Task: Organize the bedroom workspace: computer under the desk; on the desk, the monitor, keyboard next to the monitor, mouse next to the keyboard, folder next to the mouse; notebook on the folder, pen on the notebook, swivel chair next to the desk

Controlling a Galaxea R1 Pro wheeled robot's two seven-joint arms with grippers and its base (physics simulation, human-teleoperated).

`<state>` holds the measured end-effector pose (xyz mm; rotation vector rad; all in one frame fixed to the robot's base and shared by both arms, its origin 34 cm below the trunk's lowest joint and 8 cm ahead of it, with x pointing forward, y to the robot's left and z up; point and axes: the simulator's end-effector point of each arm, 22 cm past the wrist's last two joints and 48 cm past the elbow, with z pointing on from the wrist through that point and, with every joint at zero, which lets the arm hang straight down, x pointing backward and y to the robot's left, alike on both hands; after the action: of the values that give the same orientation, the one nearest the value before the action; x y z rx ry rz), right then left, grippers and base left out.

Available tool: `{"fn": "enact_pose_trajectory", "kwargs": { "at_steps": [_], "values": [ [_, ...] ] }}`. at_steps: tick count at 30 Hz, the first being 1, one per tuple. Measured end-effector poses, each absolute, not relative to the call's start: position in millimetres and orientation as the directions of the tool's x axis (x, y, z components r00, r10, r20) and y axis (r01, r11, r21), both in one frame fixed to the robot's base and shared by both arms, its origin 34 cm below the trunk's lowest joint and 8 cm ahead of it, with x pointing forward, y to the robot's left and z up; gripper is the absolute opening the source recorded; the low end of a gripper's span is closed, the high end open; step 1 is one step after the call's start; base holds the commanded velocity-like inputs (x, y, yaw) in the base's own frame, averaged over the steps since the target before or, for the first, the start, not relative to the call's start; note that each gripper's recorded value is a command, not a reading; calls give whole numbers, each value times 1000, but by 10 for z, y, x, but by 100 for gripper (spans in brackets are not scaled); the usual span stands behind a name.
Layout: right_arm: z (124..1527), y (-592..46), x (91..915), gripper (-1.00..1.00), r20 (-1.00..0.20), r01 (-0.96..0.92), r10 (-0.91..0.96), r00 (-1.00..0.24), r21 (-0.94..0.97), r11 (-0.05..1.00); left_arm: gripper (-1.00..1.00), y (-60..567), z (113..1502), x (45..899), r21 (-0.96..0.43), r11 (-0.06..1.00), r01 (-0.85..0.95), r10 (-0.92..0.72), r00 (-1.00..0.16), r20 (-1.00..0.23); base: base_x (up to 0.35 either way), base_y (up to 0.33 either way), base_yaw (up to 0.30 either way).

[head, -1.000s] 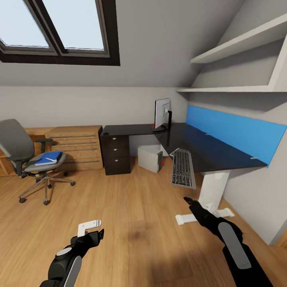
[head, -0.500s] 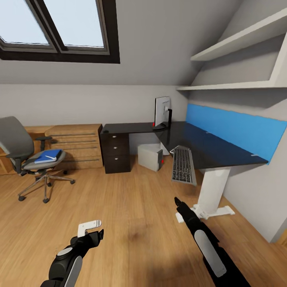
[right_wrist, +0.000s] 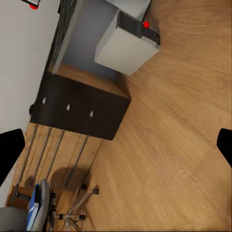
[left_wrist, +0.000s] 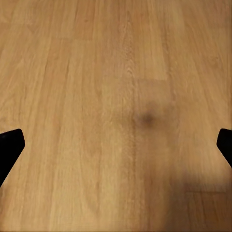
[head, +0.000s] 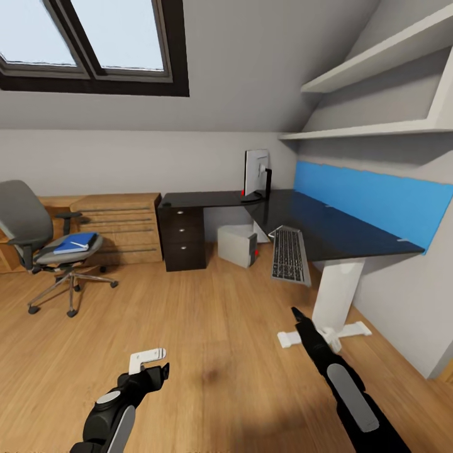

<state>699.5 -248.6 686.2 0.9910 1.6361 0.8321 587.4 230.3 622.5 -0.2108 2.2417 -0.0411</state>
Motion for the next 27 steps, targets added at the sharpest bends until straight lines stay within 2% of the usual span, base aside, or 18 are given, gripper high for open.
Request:
{"fn": "enact_pose_trajectory", "kwargs": {
  "at_steps": [6,14,18,23,27],
  "values": [
    [6764,-2516,6975,100,-358,188,919,-163,904,385,100,2242,6104,5851,-101,987,-123,-155,-617,-771,0,0,0],
    [6760,-2706,6985,100,-358,195,932,-60,911,363,100,2225,6061,5842,-101,988,-119,-153,-618,-771,0,0,0],
    [6694,-2733,6971,100,-368,209,929,-33,907,366,100,2219,6057,5840,-102,988,-118,-154,-618,-771,0,0,0],
    [6704,-2764,6970,100,-445,204,895,-14,875,438,100,2210,6048,5837,-103,988,-117,-153,-620,-769,0,0,0],
    [6738,-2664,6979,100,-406,195,914,1,896,398,100,2209,6044,5836,-103,988,-117,-153,-621,-769,0,0,0]
  ]
}}
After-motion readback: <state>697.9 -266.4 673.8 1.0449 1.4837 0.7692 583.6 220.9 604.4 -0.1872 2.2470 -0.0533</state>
